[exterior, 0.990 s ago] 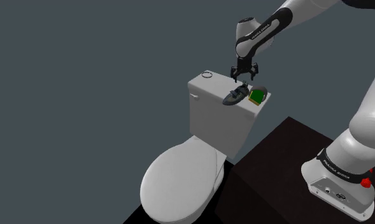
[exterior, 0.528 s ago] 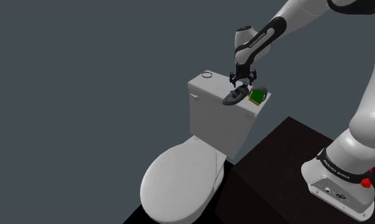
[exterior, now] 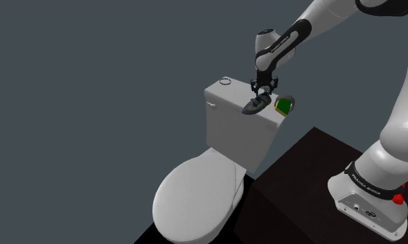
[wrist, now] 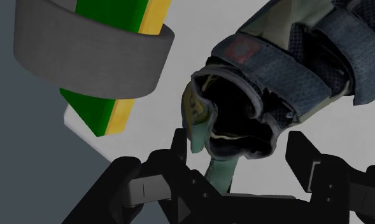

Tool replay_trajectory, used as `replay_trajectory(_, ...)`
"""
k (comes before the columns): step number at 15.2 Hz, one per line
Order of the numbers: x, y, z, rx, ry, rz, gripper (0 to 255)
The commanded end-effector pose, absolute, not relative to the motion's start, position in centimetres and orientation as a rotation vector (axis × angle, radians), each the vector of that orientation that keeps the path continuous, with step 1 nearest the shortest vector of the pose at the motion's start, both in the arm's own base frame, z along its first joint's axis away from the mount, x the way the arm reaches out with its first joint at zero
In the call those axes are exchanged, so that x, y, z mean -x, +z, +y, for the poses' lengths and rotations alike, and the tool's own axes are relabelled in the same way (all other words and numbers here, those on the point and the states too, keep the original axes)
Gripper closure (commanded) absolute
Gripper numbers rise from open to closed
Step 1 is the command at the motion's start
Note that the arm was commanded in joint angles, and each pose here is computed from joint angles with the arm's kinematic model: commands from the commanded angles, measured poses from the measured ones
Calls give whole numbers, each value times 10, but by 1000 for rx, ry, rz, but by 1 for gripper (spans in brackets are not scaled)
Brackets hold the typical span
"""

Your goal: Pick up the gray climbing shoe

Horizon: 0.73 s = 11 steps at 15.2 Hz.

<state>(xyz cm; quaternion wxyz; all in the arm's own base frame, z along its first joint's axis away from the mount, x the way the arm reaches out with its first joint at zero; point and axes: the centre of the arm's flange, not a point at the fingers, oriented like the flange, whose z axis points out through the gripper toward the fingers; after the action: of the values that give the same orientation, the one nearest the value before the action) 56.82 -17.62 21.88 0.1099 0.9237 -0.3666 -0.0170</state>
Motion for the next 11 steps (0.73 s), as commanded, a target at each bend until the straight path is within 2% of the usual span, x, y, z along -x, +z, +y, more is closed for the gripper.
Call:
replay_trajectory(1,-567,217,-177,-2714,-55,-1078,255)
replay_trajectory(11,-569,259,-176,-2714,-55,-1078,255)
